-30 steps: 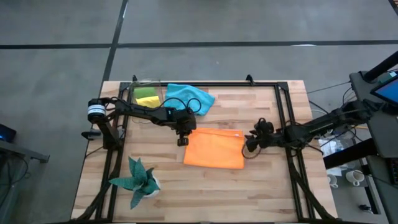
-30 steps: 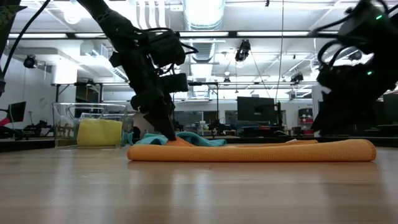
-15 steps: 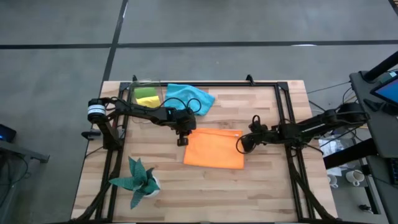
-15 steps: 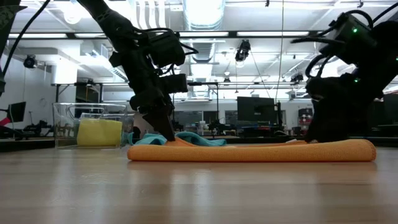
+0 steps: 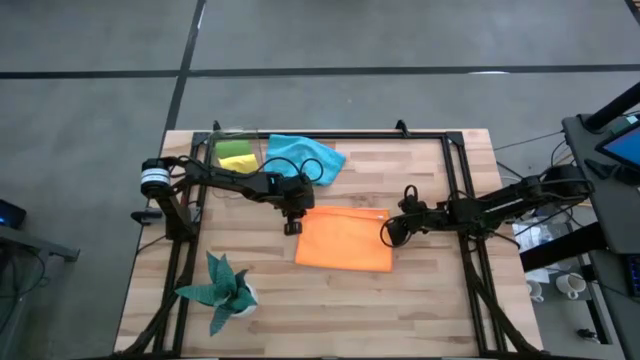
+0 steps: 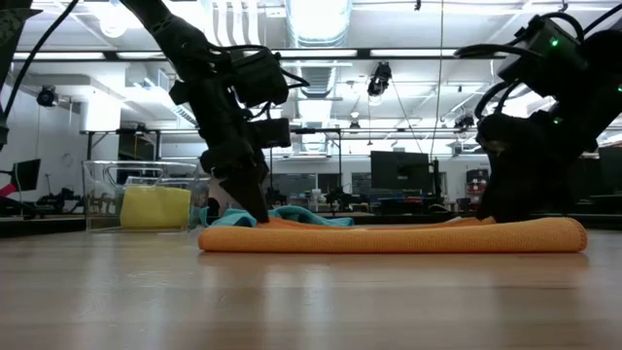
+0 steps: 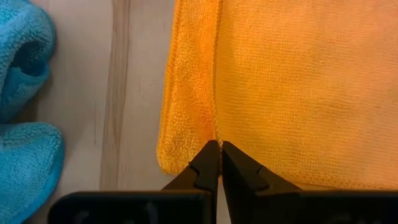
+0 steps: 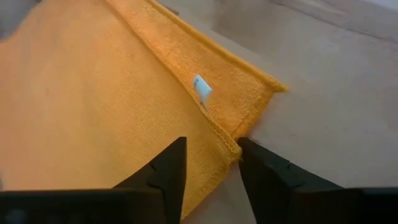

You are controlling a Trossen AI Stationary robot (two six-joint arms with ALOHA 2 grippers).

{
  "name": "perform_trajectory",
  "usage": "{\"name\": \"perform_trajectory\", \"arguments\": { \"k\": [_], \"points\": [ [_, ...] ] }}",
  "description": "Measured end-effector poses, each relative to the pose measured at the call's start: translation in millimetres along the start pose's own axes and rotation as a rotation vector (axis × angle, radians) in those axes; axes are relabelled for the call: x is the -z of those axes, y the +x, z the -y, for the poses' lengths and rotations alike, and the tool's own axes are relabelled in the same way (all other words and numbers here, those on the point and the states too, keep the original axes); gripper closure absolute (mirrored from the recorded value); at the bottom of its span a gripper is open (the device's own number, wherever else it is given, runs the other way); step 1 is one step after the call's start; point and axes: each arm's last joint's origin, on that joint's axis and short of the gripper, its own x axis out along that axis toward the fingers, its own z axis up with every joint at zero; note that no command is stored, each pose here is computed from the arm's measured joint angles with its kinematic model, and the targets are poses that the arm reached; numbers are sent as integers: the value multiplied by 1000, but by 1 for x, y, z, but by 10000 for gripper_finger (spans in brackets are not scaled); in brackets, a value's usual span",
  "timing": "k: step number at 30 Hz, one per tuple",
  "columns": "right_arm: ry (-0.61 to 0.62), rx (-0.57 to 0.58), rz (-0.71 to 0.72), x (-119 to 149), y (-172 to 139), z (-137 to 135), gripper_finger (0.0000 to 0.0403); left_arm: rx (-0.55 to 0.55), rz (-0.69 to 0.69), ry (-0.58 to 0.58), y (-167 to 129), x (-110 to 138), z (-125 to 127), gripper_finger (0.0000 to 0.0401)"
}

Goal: Roll microfiber towels into tight, uniform cylinder then place into a basket
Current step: Fold the orange microfiber towel

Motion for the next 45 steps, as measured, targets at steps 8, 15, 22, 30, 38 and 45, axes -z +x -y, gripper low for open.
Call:
{"name": "perform_trajectory", "arguments": {
  "k": [8, 15, 22, 30, 38, 45],
  "points": [
    [0, -1, 0, 0, -1, 0, 336, -13, -9, -1, 0, 1, 0, 401],
    [1, -17, 15, -2, -4, -1, 355, -11, -24, -3, 0, 2, 0, 401],
    [3, -17, 40, -4, -6, -1, 333, -11, -23, -3, 0, 2, 0, 401],
    [-15, -4, 41, -3, -5, -1, 364, -11, -23, -4, 0, 2, 0, 401],
    [-77, -25, 65, -6, -7, -3, 394, -13, -12, -29, -11, 1, 0, 401],
    [-223, -58, 92, -23, -17, -23, 394, -12, 33, -96, -38, 2, 5, 401]
  ]
}}
